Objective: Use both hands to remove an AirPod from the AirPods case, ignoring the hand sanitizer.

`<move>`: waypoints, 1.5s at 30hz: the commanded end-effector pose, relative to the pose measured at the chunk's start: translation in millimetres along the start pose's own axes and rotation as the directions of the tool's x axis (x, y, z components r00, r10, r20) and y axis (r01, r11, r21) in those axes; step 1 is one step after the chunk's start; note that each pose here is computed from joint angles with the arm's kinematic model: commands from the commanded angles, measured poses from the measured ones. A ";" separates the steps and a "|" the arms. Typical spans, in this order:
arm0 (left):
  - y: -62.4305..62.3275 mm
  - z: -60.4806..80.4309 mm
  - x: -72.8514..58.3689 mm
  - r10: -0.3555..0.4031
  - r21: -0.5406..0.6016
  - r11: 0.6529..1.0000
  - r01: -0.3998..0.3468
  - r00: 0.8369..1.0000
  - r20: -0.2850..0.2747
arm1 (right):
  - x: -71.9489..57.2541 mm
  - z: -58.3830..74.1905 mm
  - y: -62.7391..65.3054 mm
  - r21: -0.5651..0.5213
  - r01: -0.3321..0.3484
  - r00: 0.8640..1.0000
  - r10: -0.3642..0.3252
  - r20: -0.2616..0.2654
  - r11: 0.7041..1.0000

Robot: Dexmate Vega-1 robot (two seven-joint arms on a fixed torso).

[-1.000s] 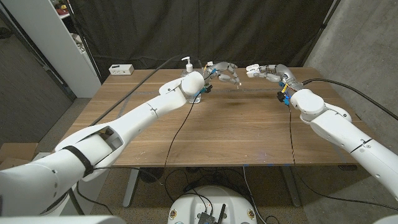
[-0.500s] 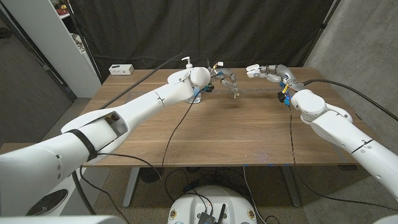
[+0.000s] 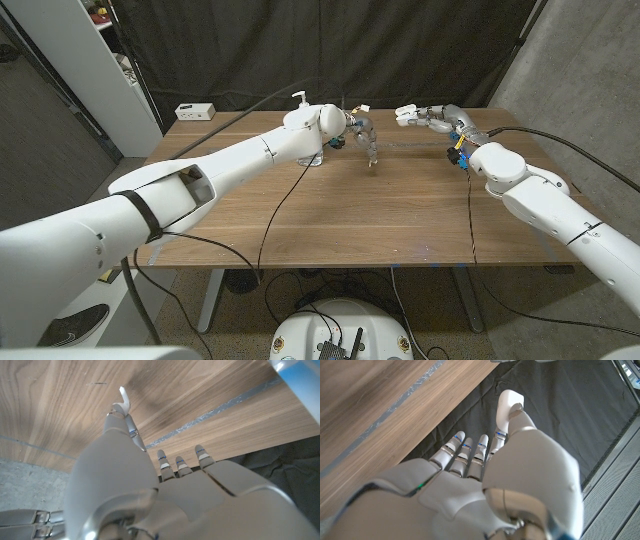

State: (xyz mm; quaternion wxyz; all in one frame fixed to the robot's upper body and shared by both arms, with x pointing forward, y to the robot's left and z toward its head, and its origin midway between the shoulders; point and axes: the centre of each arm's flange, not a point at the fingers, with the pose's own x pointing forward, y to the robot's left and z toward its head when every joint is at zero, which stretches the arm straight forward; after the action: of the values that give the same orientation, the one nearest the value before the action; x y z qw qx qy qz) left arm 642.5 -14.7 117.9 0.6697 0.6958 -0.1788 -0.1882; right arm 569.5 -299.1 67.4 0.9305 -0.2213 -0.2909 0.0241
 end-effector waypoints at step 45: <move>-33.0 -27.4 -0.1 0.027 -0.005 1.000 -0.028 0.998 -0.063 | -9.3 -2.1 5.6 0.007 -0.017 1.000 0.017 -0.016 1.000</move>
State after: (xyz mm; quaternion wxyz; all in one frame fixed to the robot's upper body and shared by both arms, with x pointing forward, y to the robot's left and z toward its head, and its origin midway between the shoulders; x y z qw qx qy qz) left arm 665.2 5.3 78.8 0.6734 0.7047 -0.1532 -0.1628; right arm 565.7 -296.6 60.6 0.9329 -0.2229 -0.2807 0.0333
